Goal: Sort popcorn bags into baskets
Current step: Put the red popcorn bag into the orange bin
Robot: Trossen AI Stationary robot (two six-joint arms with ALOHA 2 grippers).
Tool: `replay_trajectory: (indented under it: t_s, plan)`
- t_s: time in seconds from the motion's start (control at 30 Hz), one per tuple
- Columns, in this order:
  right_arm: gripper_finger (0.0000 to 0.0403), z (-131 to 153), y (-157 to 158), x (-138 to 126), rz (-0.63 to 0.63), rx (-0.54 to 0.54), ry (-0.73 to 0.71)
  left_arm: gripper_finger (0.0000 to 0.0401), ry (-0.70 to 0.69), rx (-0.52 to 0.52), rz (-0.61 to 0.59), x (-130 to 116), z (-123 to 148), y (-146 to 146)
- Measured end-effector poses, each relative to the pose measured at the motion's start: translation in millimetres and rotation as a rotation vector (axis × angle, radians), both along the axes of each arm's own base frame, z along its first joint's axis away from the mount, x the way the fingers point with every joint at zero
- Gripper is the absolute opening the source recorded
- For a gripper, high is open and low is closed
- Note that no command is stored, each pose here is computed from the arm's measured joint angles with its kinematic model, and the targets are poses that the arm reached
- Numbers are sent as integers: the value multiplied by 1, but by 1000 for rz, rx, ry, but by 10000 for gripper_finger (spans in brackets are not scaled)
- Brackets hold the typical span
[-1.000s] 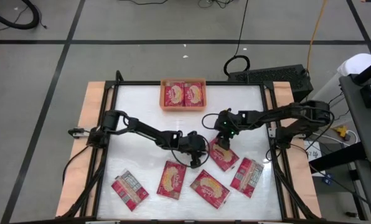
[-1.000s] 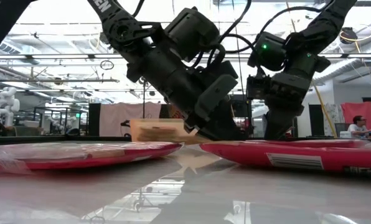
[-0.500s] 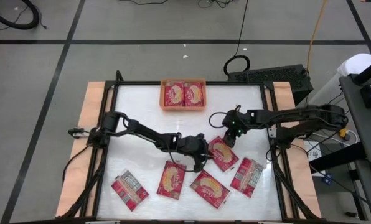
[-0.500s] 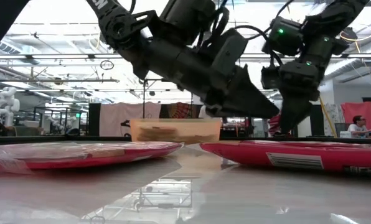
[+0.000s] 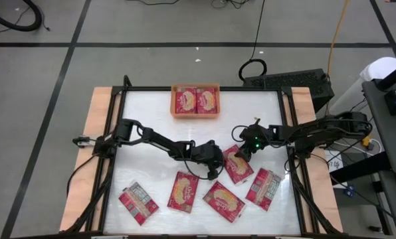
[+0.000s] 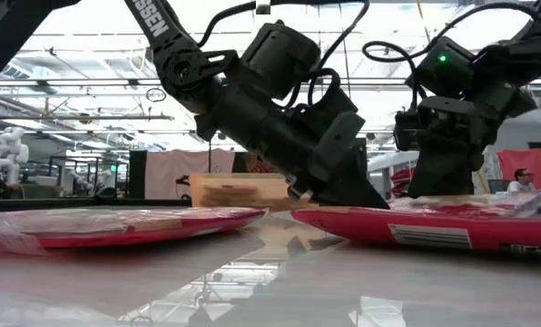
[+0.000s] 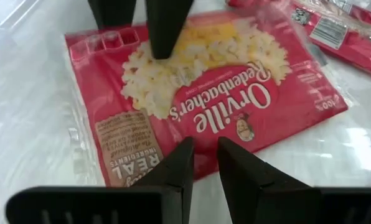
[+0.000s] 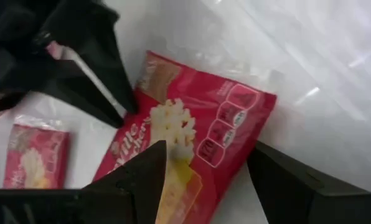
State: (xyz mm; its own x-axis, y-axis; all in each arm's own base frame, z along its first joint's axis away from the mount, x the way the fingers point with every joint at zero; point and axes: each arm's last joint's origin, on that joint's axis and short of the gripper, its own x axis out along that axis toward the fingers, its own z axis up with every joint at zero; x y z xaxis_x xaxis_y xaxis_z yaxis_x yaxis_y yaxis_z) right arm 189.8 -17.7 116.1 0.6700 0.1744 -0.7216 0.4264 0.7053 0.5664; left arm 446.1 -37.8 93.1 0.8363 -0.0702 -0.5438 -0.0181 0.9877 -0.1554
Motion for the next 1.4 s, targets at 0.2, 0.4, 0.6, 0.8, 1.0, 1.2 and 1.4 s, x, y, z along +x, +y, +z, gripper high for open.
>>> replay_trajectory:
  t_s: [0.2, 0.4, 0.6, 0.8, 1.0, 1.2, 1.4]
  plan:
    - [178, 2, 6, 4, 46, -26, -76, 76, 9, -2, 2, 0, -1, 0]
    - [64, 11, 5, 12, 77, -76, -199, 76, 29, 0, -1, -2, 4, 1]
    - [22, 14, -4, 12, 90, -143, -226, 76, 118, 75, 3, -20, 49, 8]
    - [33, 41, -24, 25, 45, -302, -320, 76, 204, 252, 160, -55, 108, 25]
    - [13, 82, -35, 41, -57, -571, -519, 76, 91, 240, 417, -108, 130, 37]
    - [27, 115, -44, 41, -238, -753, -783, 76, -228, 53, 465, -155, 105, 27]
    - [14, 133, -40, 41, -179, -722, -1020, 99, -473, -77, 428, -179, 84, 25]
